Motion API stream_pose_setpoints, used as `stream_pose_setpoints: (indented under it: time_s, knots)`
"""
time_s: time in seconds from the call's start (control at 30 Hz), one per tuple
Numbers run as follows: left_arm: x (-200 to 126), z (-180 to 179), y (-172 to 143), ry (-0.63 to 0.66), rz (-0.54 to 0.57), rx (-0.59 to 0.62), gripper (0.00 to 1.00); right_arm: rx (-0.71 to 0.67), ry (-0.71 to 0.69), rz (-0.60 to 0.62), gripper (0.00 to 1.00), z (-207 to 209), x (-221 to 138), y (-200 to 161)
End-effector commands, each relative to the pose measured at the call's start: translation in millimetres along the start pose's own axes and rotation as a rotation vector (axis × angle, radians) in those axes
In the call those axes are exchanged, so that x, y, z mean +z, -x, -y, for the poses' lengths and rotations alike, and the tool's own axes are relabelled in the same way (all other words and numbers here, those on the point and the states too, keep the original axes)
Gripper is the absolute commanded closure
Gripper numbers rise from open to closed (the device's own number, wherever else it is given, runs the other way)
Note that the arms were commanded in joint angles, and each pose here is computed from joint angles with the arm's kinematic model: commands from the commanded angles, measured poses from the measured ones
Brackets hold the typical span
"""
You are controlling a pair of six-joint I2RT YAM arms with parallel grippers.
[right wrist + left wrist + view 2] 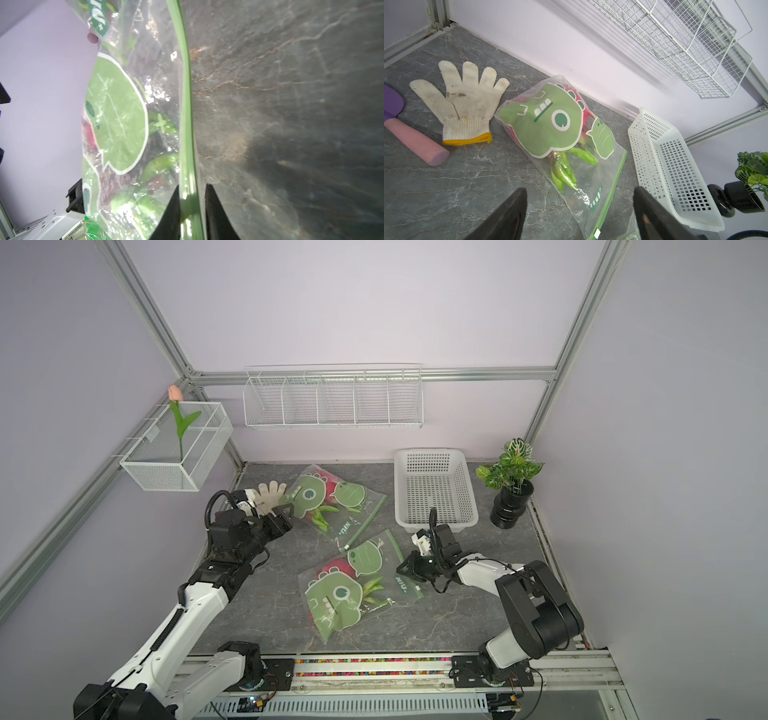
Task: Open the zip-top bag and take out the dragon fruit
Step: Pick up the zipper food storage bag at the center of the board.
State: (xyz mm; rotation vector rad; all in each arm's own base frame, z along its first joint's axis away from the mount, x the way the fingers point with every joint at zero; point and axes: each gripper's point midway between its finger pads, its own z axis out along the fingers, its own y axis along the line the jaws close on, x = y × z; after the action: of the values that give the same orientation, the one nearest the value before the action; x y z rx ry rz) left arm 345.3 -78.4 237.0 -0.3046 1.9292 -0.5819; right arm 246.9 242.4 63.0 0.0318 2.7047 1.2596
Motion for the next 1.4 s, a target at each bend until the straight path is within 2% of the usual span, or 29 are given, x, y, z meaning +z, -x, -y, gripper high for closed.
stream_pose_setpoints:
  time_s: [0.0,0.13,0.3,0.47,0.67,0.8,1.0,1.3,1.37]
  knots:
    - [-8.3,13.3,7.1,-0.052,0.018,0.037,0.18,-0.045,0.005,0.058,0.80,-31.5,-13.8,8.1]
    - [-20.1,32.0,10.7,-0.112,0.030,0.084,0.21,-0.091,0.008,0.128,0.83,-60.6,-30.5,12.5]
    - [-47.1,90.9,-0.8,-0.282,0.052,0.278,0.24,-0.123,0.035,0.204,0.93,-94.0,-43.8,17.9]
    - [-70.5,135.6,-18.2,-0.383,0.059,0.430,0.25,-0.152,0.049,0.253,0.93,-117.4,-47.8,23.3]
    - [-91.9,171.9,-42.1,-0.512,0.046,0.573,0.25,-0.168,0.061,0.268,0.93,-135.8,-47.9,26.3]
    - [-110.5,195.4,-55.5,-0.599,0.048,0.652,0.26,-0.189,0.118,0.356,0.93,-173.2,-69.7,37.9]
    - [-127.0,212.6,-66.8,-0.695,0.051,0.697,0.28,-0.222,0.218,0.444,0.93,-218.7,-90.0,43.5]
    - [-138.5,219.4,-89.6,-0.777,0.032,0.740,0.30,-0.256,0.322,0.475,0.93,-260.3,-89.7,41.9]
    - [-147.8,219.3,-84.2,-0.799,0.053,0.723,0.30,-0.289,0.353,0.482,0.93,-270.7,-90.6,38.2]
